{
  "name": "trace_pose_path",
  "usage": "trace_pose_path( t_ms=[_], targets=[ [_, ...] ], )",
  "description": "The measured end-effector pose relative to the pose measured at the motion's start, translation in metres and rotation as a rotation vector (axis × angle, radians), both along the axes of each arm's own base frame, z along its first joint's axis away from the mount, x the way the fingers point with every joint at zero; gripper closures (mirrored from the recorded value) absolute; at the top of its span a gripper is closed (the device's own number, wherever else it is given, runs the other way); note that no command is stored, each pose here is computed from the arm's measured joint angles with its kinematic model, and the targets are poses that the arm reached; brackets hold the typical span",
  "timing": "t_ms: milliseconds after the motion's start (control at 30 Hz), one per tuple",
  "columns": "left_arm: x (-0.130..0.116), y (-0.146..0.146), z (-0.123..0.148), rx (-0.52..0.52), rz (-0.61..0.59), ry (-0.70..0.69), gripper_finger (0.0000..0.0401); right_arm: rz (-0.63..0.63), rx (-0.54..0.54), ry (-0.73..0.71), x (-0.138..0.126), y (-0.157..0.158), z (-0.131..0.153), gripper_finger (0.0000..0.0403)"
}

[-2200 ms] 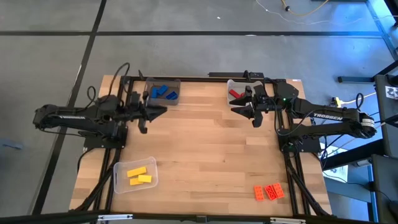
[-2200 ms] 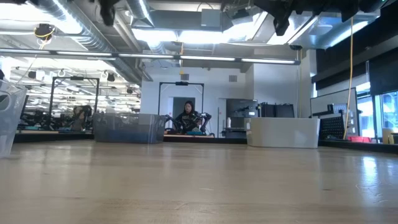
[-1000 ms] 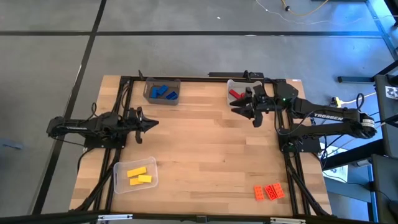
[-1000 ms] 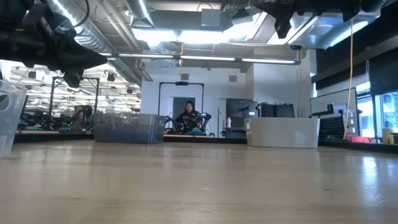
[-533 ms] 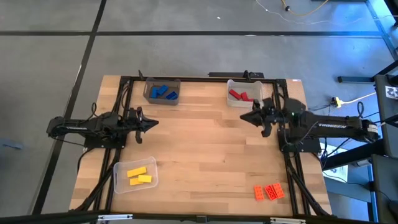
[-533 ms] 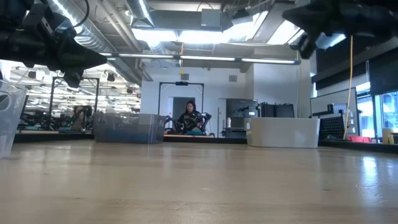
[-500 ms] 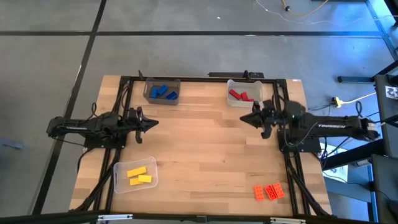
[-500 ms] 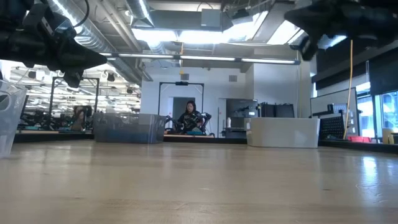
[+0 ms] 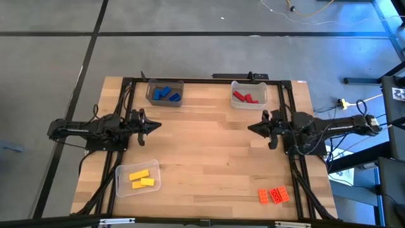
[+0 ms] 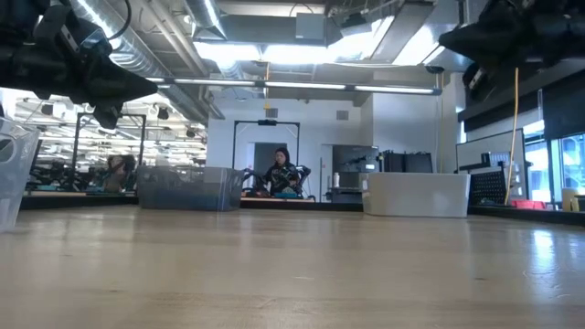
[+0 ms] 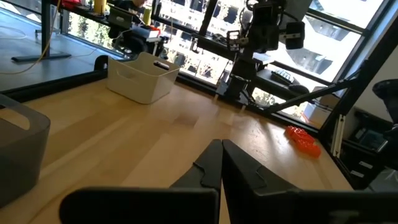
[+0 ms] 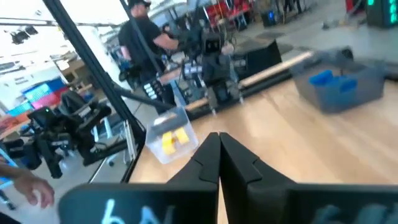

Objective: Sort & place blocks by color
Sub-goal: Return to Home Position

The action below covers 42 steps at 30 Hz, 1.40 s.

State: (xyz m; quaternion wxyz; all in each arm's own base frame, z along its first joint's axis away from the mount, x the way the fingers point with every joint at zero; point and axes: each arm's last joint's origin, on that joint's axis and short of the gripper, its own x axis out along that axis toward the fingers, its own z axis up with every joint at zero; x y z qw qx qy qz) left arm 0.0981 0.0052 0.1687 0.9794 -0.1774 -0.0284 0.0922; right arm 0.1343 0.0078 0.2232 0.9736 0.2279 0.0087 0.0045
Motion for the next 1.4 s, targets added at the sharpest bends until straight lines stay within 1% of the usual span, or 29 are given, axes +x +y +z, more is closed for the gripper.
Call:
trace_pose_path(
  t_ms=[167, 233, 333, 400, 433, 500, 567, 633, 700, 767, 833, 900, 1000, 1067, 1400],
  targets=[
    [0.000, 0.000, 0.000, 0.000, 0.000, 0.000, 0.0401, 0.001, -0.043, -0.108, -0.020, -0.006, 0.008, 0.0402],
    [0.000, 0.000, 0.000, 0.000, 0.000, 0.000, 0.0401, -0.001, -0.044, -0.146, -0.026, -0.006, -0.001, 0.0403],
    [0.000, 0.000, 0.000, 0.000, 0.000, 0.001, 0.0401, 0.008, -0.035, -0.190, -0.030, -0.006, -0.024, 0.0403],
    [0.000, 0.000, 0.000, 0.000, 0.000, 0.000, 0.0401, 0.045, -0.025, -0.231, -0.032, -0.005, -0.035, 0.0403],
    [0.000, 0.000, 0.000, 0.000, 0.000, 0.000, 0.0401, 0.070, -0.036, -0.222, -0.033, -0.004, -0.036, 0.0403],
    [0.000, 0.000, 0.000, 0.000, 0.000, 0.001, 0.0401, 0.135, -0.091, -0.214, -0.035, -0.002, -0.038, 0.0403],
    [0.000, 0.000, 0.000, 0.000, 0.001, 0.000, 0.0401, 0.190, -0.171, -0.216, -0.037, -0.001, -0.039, 0.0403],
    [0.000, 0.000, 0.000, 0.000, 0.000, 0.001, 0.0401, 0.207, -0.212, -0.165, -0.037, 0.000, -0.045, 0.0403],
    [0.000, 0.000, 0.000, 0.000, 0.001, 0.001, 0.0401, 0.204, -0.206, -0.093, -0.038, -0.001, -0.053, 0.0403],
    [0.000, 0.000, 0.000, 0.000, 0.000, 0.001, 0.0401, 0.203, -0.215, -0.098, -0.038, -0.001, -0.052, 0.0403],
    [0.000, 0.000, 0.000, 0.000, 0.001, 0.001, 0.0401, 0.195, -0.252, -0.096, -0.038, -0.001, -0.052, 0.0403],
    [0.000, 0.000, 0.000, 0.000, 0.000, 0.001, 0.0401, 0.135, -0.264, -0.073, -0.037, -0.002, -0.054, 0.0403],
    [0.000, 0.000, 0.000, 0.000, 0.000, 0.000, 0.0401, 0.047, -0.237, -0.046, -0.036, -0.005, -0.055, 0.0398],
    [0.000, 0.000, 0.000, 0.000, 0.000, 0.000, 0.0401, 0.022, -0.228, -0.041, -0.036, -0.006, -0.055, 0.0392],
    [0.000, 0.000, 0.000, 0.000, 0.000, 0.000, 0.0401, 0.020, -0.229, -0.038, -0.036, -0.006, -0.056, 0.0389]
  ],
)
